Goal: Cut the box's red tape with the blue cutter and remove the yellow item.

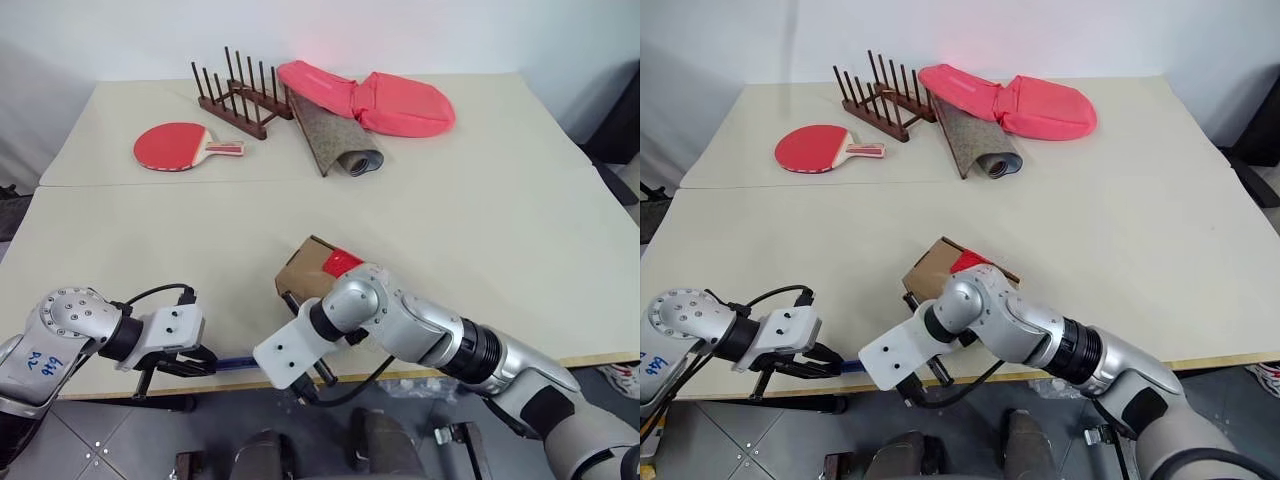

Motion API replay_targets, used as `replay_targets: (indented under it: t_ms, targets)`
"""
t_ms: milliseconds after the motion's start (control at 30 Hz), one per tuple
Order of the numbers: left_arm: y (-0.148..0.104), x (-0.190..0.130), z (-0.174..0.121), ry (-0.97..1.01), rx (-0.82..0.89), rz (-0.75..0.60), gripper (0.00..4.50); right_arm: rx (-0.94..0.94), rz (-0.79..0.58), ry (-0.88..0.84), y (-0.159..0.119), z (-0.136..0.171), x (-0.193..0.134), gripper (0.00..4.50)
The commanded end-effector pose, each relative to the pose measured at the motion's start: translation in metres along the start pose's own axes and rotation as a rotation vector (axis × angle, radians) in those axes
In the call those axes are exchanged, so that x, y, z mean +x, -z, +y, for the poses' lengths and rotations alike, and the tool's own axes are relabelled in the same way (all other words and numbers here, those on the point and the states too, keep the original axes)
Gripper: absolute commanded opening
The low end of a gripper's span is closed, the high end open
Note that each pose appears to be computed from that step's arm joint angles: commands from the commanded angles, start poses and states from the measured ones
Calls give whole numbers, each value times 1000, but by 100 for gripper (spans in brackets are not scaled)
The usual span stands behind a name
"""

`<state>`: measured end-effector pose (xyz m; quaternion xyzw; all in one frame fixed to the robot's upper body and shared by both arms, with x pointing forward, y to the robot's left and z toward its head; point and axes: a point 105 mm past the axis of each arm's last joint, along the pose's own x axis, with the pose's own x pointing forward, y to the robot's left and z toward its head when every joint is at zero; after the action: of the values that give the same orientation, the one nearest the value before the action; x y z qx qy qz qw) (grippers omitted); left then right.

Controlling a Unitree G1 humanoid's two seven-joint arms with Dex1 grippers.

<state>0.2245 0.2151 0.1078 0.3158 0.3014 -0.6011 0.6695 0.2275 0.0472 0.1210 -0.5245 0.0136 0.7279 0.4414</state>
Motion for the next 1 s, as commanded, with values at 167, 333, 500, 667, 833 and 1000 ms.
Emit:
replay_targets:
  t_ms: [167,333,500,667,833,1000]
  targets:
    - [2,9,-6,29,-8,5,44,-34,14,-8,3,6,12,3]
    - [1,9,-8,36,-5,1,44,-50,24,5,6,2,12,3]
    - [1,9,-10,41,-8,2,44,-77,-17,23,-5,-3,1,3]
    - [2,9,-13,50,-11,1,44,-91,-14,49,-6,-8,-2,3]
    - [2,9,-13,48,-16,2,44,-87,-4,67,-3,-11,-3,3]
    - [1,10,-13,48,-15,-2,44,-82,0,71,0,-11,-2,3]
